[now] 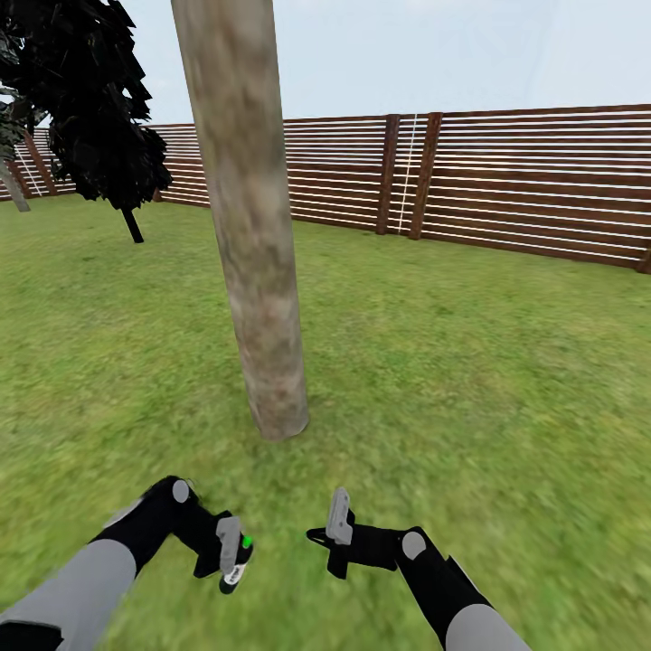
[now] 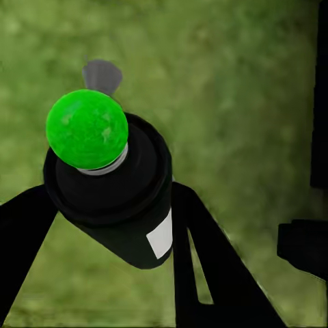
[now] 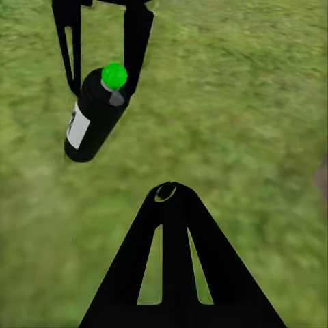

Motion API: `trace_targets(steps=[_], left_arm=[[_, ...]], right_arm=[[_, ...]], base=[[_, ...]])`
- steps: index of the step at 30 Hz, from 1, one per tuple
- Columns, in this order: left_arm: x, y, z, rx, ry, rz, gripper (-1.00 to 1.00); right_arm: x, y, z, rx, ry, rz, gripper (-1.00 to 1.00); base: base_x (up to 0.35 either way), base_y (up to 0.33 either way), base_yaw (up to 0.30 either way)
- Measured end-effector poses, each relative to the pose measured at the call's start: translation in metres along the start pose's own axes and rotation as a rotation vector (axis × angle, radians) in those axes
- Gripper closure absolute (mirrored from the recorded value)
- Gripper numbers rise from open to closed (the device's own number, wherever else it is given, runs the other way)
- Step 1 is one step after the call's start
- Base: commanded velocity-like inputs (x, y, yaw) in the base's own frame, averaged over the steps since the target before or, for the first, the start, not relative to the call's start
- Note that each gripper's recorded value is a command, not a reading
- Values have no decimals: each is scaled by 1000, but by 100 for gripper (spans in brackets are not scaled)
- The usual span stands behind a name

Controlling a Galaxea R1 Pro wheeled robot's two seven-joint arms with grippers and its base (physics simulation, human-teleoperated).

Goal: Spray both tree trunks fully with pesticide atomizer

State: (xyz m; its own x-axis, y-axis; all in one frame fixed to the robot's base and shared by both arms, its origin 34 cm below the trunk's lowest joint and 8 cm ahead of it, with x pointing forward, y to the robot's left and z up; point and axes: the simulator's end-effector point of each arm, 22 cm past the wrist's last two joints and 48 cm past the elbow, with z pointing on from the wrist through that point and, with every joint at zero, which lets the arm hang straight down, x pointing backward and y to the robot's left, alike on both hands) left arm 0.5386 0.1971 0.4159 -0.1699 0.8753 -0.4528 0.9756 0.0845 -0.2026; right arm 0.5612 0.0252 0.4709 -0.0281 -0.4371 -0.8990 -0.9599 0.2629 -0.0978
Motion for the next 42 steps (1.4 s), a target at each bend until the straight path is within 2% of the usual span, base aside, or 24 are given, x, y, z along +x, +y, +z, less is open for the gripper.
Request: trace_targets(steps=[3,5,8,10,11,13,14,15,16,18,20,22,25,26,28,29,30,31,33,36,39,42], left_arm=[[48,9,-24,-46,63,-43,100],[97,17,-49,-102,124,-97,100],[108,37,-56,-210,129,-119,100],[111,53,-50,-310,117,-155,100],[111,57,-40,-354,88,-206,100],[117,68,-28,-479,7,-364,100],[119,76,-28,-540,-31,-430,100],[121,83,-30,-606,-85,-526,100],[125,86,-31,-646,-124,-602,100],[132,93,-36,-715,-182,-723,100],[142,100,-44,-786,-201,-795,100],[151,106,-52,-851,-197,-839,100],[171,101,-53,-899,-172,-911,100],[177,100,-54,-921,-168,-940,100],[189,97,-56,-961,-151,-995,100],[181,89,-37,-944,-142,-1022,100],[166,82,-18,-907,-135,-1052,100],[160,74,-3,-859,-99,-1084,100],[148,59,18,-784,-45,-1124,100],[144,51,26,-744,-13,-1154,100],[152,35,30,-669,89,-1221,100],[145,43,17,-650,122,-1243,100]], right_arm=[[2,-1,-1,1,4,-1,100],[8,-4,-7,7,14,0,100],[22,-12,-19,25,38,3,100],[41,-21,-36,43,73,1,100],[51,-26,-46,51,94,-1,100],[84,-39,-76,94,150,23,100],[99,-51,-90,153,165,60,100],[118,-72,-109,285,175,137,100],[133,-88,-125,400,181,201,100],[160,-112,-155,606,199,298,100],[179,-126,-179,772,230,345,100],[196,-136,-203,932,274,368,100],[233,-118,-233,1117,369,451,100],[245,-106,-240,1157,398,491,-100],[262,-85,-251,1213,423,567,-100],[272,-70,-264,1282,405,645,-100],[279,-58,-270,1314,399,688,-100],[284,-47,-271,1314,410,699,-100],[286,-39,-272,1314,413,704,-100],[279,-31,-274,1334,349,675,-100],[272,-30,-274,1345,306,653,-100],[271,-29,-274,1342,300,648,-100]], base=[[0,0,0],[0,0,0],[0,0,0],[0,0,0],[0,0,0],[0,0,0],[0,0,0],[0,0,0],[0,0,0],[0,0,0],[0,0,0],[0,0,0],[0,0,0],[0,0,0],[0,0,0],[0,0,0],[0,0,0],[0,0,0],[0,0,0],[0,0,0],[0,0,0],[0,0,0]])
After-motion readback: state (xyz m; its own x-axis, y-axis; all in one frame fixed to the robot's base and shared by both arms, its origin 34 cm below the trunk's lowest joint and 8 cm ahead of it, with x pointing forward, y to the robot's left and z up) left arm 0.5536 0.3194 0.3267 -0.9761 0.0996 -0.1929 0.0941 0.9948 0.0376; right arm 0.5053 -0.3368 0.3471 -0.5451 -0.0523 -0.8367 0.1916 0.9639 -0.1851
